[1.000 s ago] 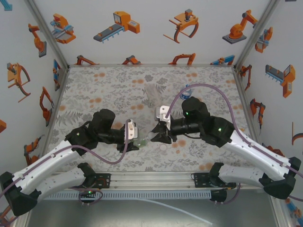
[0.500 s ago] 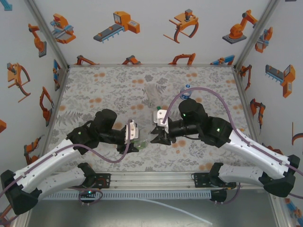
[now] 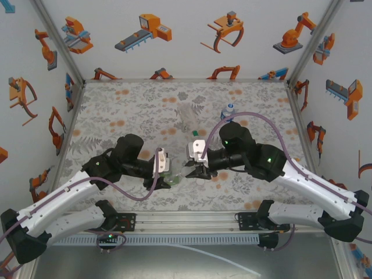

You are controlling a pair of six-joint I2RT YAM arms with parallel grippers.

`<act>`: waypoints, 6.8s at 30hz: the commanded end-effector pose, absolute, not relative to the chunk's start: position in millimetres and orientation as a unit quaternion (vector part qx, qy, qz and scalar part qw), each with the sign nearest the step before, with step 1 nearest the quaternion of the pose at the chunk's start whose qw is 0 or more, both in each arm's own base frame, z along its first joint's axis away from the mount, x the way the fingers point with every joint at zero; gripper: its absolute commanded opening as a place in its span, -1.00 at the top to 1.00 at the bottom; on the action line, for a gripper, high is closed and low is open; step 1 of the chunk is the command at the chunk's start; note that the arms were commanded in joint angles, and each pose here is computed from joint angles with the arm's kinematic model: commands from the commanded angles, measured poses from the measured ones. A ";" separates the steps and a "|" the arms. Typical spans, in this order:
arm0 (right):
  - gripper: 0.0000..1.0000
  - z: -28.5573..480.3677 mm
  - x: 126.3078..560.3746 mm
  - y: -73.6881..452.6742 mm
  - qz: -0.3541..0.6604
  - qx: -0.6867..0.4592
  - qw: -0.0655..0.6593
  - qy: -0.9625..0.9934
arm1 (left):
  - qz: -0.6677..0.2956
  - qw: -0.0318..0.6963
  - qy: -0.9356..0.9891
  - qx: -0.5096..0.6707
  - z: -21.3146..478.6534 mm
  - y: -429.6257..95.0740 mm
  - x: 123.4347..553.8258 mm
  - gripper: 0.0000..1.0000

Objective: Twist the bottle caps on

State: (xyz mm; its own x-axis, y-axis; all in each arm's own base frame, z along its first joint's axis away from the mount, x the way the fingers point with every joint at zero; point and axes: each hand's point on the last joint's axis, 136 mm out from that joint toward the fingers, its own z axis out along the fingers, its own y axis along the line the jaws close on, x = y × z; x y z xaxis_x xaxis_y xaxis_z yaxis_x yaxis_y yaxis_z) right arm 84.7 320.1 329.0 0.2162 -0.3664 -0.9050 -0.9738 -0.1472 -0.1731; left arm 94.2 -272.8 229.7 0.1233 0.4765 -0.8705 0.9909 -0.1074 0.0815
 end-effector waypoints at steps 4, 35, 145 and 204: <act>1.00 329.7 81.0 317.5 0.356 -0.679 0.425 0.481 | -0.381 0.412 0.478 0.676 274.5 -278.9 79.3 1.00; 1.00 298.0 182.7 324.0 0.427 -0.136 0.321 0.834 | -0.278 0.504 0.541 0.613 278.4 -279.4 135.9 1.00; -0.06 373.8 86.4 304.1 0.374 -0.638 0.462 0.489 | -0.377 0.403 0.509 0.660 266.0 -295.1 97.5 1.00; 1.00 296.4 241.2 263.6 0.271 -0.029 0.340 0.900 | -0.240 0.477 0.620 0.575 249.8 -278.9 162.8 -0.94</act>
